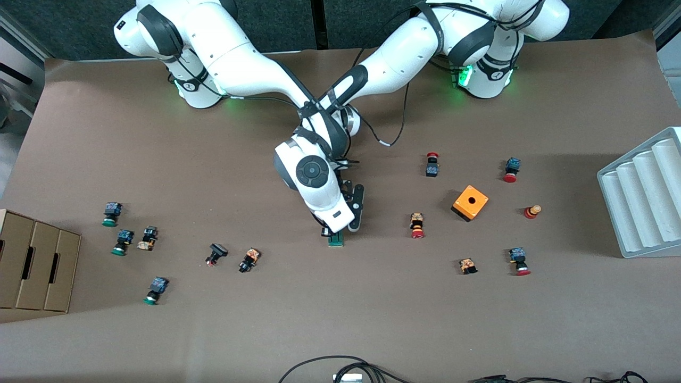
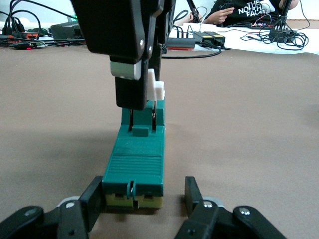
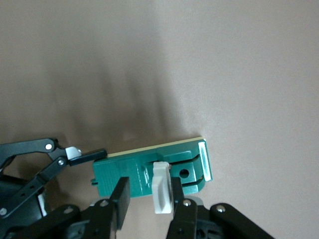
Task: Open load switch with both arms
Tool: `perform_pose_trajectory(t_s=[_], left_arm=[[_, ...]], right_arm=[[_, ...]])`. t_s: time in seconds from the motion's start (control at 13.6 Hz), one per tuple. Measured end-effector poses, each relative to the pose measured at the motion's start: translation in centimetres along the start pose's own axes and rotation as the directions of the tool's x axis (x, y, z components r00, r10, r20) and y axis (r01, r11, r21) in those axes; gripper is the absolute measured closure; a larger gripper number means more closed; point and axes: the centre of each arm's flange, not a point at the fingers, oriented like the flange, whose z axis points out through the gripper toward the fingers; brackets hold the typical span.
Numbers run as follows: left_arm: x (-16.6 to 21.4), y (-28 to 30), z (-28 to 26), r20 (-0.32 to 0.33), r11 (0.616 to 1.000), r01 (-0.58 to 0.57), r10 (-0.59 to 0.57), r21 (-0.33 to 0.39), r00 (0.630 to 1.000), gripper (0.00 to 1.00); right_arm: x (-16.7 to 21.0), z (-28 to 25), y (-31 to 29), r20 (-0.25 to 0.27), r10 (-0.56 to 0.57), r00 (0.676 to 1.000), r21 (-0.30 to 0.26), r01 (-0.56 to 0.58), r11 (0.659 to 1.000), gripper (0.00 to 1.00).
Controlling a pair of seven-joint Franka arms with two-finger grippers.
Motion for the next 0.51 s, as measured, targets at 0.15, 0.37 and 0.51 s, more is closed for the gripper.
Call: perform_pose_trajectory(t_s=[0.15,0.37,0.51], left_arm=[[0.00,0.00,0.00,0.000,1.000,0.000,0.000,0.000,1.000,0.28],[0.00,0.00,0.00,0.000,1.000,0.000,0.000,0.000,1.000,0.28],[0.00,0.00,0.00,0.000,1.000,0.000,0.000,0.000,1.000,0.28]], right_arm=[[0.01,0.03,-0.08,0.000,0.017,1.000,0.002,-0.017,1.000,0.59],[0.09,0.09,-0.29,0.003,0.041,0.999,0.005,-0.041,0.999,0.59],[0.13,0.11,-0.36,0.003,0.048,0.999,0.005,-0.048,0.999,0.59]])
